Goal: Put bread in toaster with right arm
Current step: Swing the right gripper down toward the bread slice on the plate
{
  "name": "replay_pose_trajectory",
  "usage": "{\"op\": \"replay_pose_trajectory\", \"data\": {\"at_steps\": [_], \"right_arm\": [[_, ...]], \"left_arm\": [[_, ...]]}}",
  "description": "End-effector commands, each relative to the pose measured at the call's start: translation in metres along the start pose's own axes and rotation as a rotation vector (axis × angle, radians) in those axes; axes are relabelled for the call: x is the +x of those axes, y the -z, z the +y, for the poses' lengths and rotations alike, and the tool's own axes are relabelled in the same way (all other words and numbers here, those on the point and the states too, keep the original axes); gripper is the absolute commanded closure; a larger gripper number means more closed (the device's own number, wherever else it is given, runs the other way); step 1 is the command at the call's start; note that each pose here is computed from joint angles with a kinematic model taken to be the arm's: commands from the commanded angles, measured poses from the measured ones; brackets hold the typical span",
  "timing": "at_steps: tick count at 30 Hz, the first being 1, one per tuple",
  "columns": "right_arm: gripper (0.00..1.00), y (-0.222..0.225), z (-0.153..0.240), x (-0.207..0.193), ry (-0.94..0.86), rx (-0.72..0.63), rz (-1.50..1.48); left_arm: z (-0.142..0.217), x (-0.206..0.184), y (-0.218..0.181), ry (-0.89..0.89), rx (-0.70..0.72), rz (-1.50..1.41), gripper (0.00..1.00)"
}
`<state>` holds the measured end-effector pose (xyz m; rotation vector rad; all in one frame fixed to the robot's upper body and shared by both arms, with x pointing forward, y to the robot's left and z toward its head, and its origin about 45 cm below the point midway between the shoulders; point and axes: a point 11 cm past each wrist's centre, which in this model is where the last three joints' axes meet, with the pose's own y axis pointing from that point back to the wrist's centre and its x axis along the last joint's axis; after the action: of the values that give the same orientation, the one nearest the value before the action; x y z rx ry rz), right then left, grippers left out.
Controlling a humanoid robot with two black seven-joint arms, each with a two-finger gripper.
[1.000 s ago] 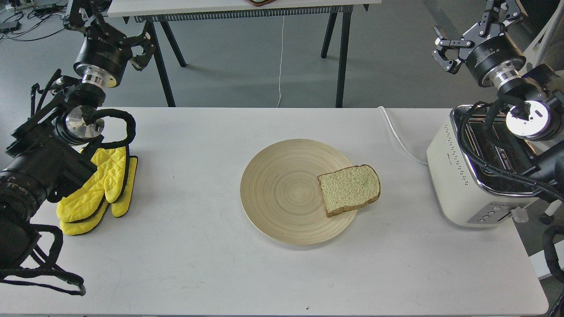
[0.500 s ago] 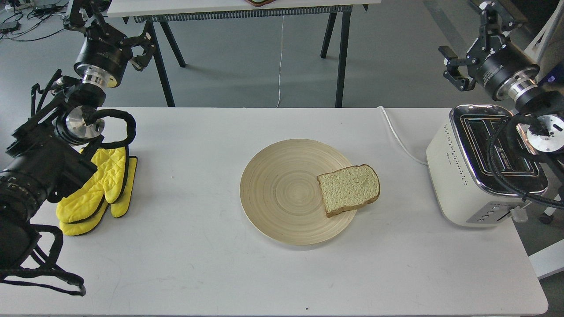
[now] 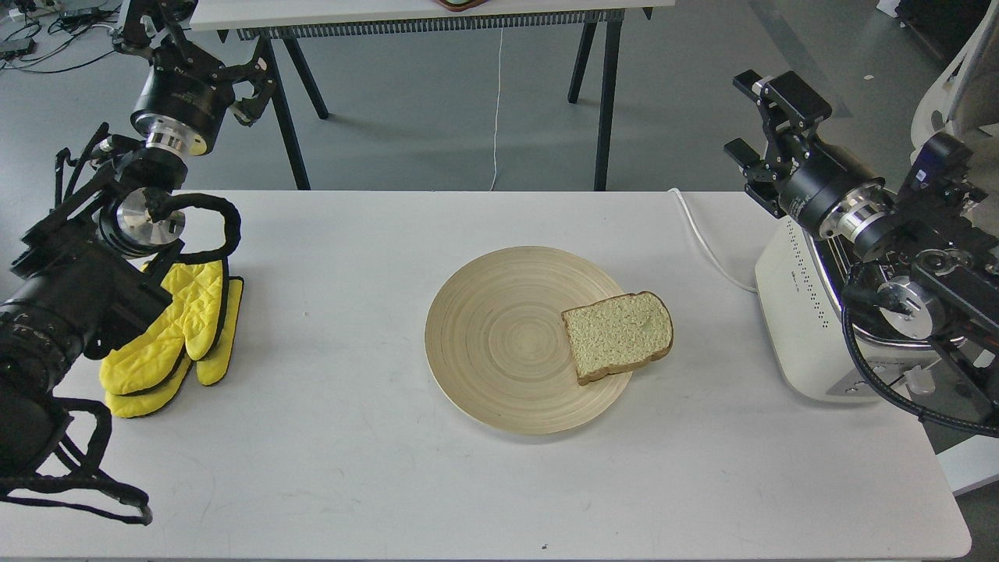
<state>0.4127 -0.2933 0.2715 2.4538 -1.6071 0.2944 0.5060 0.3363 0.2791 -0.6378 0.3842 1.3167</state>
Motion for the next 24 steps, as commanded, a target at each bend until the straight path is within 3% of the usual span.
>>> {"op": "replay_pose_trajectory", "data": {"at_steps": [1, 9, 17, 24], "right_arm": [[0.01, -0.004, 0.008, -0.017, 0.016, 0.009, 0.125], [0.01, -0.029, 0.025, -0.051, 0.058, 0.003, 0.406], [0.03, -0.074, 0.048, -0.089, 0.099, -0.073, 0.469], [0.07, -0.109, 0.070, -0.089, 0.054, -0.167, 0.469]], "left_arm": [[0.000, 0.000, 0.000, 0.000, -0.001, 0.001, 0.00], [0.000, 0.000, 0.000, 0.000, 0.000, 0.000, 0.00], [0.000, 0.000, 0.000, 0.000, 0.000, 0.000, 0.00], [0.000, 0.000, 0.000, 0.000, 0.000, 0.000, 0.00]]}}
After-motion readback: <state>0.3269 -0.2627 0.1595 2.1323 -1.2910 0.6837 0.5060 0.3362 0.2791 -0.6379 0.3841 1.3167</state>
